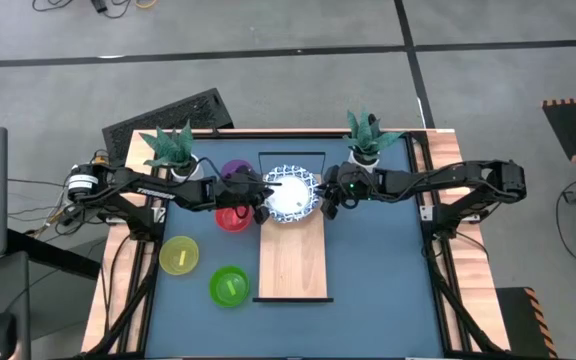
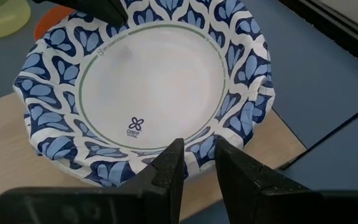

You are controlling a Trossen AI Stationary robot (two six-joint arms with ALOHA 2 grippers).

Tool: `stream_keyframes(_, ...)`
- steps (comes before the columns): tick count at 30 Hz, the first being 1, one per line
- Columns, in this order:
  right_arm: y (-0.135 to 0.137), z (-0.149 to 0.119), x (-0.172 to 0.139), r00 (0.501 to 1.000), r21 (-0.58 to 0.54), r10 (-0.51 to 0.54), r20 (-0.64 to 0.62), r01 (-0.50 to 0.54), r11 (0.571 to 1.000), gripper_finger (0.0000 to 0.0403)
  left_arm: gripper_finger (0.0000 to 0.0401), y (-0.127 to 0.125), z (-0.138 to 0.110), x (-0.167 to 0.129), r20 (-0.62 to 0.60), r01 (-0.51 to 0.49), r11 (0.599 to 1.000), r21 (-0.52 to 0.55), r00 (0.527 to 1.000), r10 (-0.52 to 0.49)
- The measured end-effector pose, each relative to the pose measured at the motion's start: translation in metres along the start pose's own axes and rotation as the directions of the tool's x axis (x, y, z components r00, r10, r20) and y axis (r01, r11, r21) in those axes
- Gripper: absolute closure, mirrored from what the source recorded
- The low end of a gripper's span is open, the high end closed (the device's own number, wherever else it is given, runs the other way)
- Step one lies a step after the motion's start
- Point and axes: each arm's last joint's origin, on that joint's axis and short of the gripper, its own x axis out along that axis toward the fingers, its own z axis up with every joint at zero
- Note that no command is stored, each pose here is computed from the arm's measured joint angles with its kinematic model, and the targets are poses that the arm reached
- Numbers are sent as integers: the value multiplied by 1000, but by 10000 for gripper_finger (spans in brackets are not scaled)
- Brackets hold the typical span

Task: Place and stack bowls onto a shelf
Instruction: Stack the white patterned bowl on top of the white patterned bowl on the shelf

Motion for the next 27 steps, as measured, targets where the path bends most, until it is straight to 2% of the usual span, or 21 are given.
stream_keyframes(9, 0, 0, 0, 1000, -1, 0, 0, 0, 1000, 286, 401, 1, -4, 0, -38, -8, 1000, -7, 999, 7)
stream_keyframes(19, 0, 2, 0, 1000, -8, 2, 6, -2, 1000, 286, 401, 0, 2, 0, 24, 6, 1000, -30, 1000, -6)
stream_keyframes(27, 4, 19, -3, 999, -50, 13, 46, -11, 999, 286, 401, -4, 19, -1, 74, 24, 999, -36, 997, -21)
